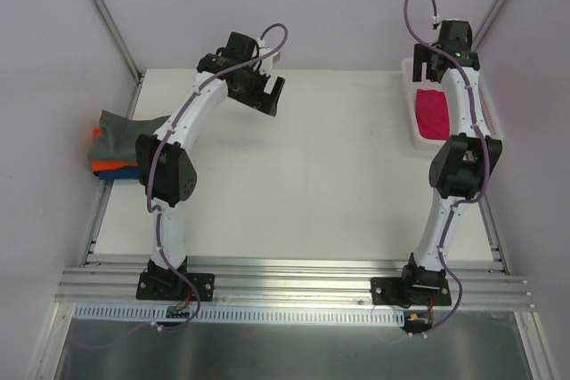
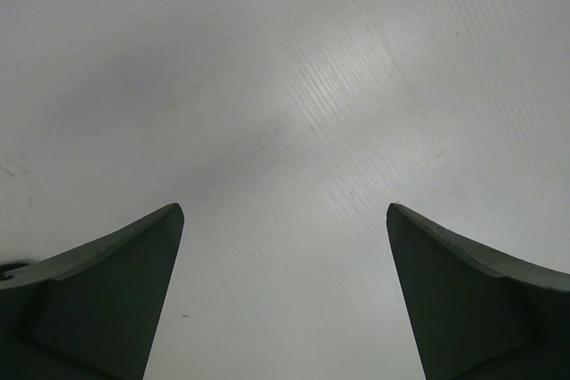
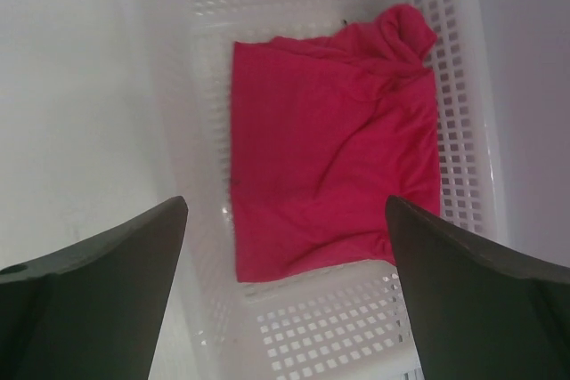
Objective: Fold and stack the t-shirts
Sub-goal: Grab crumpled tshirt from bin with the right arm
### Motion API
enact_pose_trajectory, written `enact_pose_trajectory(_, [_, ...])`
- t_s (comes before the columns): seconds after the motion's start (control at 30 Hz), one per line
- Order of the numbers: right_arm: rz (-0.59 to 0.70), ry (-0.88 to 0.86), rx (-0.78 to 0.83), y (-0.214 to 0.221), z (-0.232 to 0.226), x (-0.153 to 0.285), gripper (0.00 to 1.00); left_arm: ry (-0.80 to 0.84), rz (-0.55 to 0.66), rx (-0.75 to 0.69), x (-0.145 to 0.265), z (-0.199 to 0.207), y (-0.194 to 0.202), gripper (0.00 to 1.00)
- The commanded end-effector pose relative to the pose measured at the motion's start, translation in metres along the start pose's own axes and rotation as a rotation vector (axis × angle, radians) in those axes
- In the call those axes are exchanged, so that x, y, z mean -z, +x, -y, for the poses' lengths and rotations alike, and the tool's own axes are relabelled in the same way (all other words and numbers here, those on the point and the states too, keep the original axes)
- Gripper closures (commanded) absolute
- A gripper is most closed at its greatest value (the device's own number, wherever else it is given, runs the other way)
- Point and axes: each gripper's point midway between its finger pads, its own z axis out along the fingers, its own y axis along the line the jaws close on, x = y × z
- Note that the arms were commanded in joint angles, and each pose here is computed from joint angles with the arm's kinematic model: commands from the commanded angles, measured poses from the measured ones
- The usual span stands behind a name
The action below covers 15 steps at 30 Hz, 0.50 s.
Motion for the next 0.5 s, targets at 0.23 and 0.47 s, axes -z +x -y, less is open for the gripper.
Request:
enact_pose_trajectory(0.23, [-0.054,0.050,-0.154,0.029,0.047,-0.070,0.01,-0.077,-0.063,-0.103,-0.008,0.000,0.015,0.01])
enact_pose_trajectory(0.47, [-0.122,0.046,-0.296,0.070,0.088,-0.112,0.04,-0.105,-0.154,-0.097,-0.019,-0.005,0.042,0.01])
